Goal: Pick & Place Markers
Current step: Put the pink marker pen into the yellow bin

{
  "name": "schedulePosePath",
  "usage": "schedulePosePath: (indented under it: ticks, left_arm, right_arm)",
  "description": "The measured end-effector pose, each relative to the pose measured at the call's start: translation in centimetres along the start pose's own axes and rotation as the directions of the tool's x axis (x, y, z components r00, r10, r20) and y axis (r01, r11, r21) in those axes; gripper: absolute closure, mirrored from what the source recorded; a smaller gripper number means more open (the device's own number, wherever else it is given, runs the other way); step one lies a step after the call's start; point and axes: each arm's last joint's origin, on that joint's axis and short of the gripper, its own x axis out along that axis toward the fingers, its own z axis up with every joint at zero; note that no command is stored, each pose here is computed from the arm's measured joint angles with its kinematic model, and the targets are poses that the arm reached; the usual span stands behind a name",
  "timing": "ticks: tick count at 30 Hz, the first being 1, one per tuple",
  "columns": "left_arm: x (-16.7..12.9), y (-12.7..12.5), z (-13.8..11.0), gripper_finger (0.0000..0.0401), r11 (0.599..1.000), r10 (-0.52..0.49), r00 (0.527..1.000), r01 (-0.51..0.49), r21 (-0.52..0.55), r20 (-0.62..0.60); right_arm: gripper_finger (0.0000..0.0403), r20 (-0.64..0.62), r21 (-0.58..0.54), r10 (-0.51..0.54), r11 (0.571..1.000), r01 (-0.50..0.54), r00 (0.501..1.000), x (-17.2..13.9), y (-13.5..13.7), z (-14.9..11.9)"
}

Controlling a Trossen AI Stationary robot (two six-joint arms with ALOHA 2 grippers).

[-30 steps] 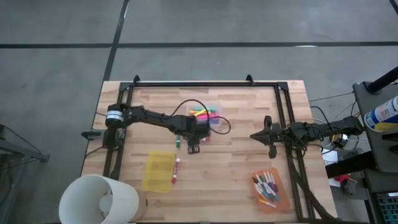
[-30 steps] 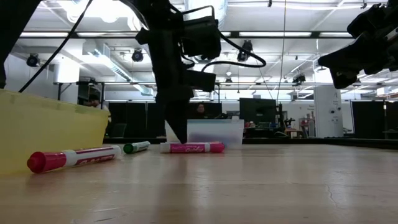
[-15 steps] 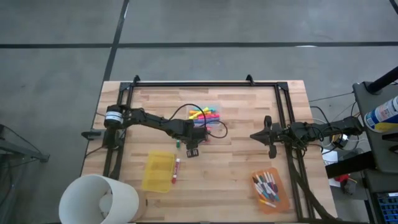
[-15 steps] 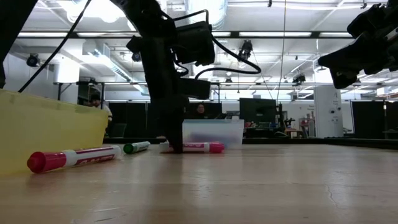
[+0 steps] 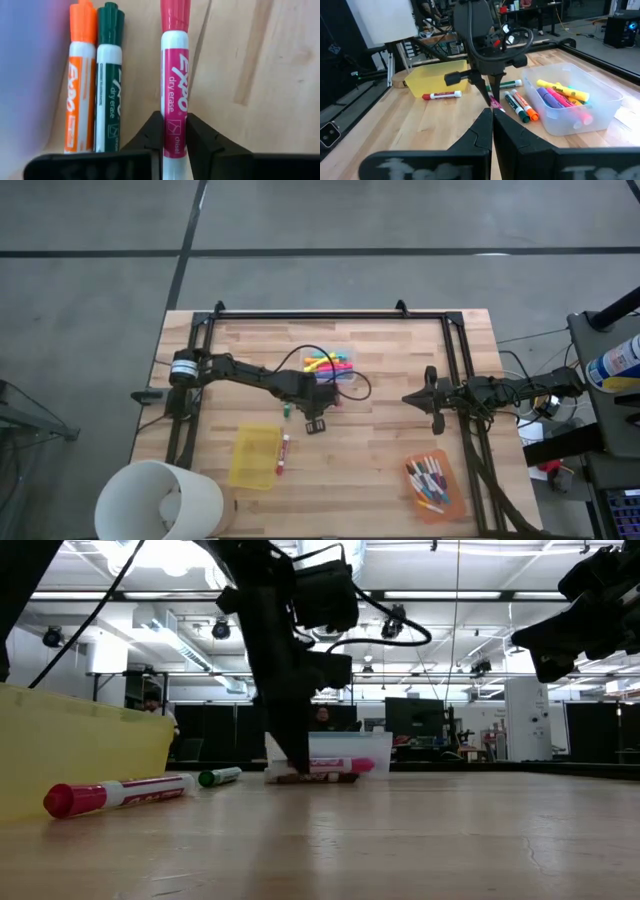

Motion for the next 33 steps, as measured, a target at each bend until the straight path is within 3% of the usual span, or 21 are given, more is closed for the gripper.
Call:
schedulePosePath:
  ticks: [9,16,25,33]
  left_arm:
    - [-3.9,-1.3,1.0,0.0352,1.0,0.003,0.998,-0.004,-0.015,-0.061]
    - [-8.6,-4.7,-0.1,0.0348,0.996,-0.012,0.994,0.002,-0.09,-0.108]
    - [-13.3,-9.3,-4.2,0.0346,0.963,0.015,0.997,-0.036,-0.268,-0.079]
    - [-14.4,-11.3,-8.7,0.0345,0.873,0.094,0.972,-0.186,-0.45,-0.217]
  right_arm:
    - [0.0394,0.001,0.0,0.0,1.0,0.0,1.0,0.0,0.0,0.0]
    - [0.0394,0.0,0.0,0.0,1.0,0.0,1.0,0.0,0.0,0.0]
    - [0.0394,0.0,0.0,0.0,1.0,0.0,1.0,0.0,0.0,0.0]
    - [0.0394,0.0,0.0,0.0,1.0,0.0,1.0,0.0,0.0,0.0]
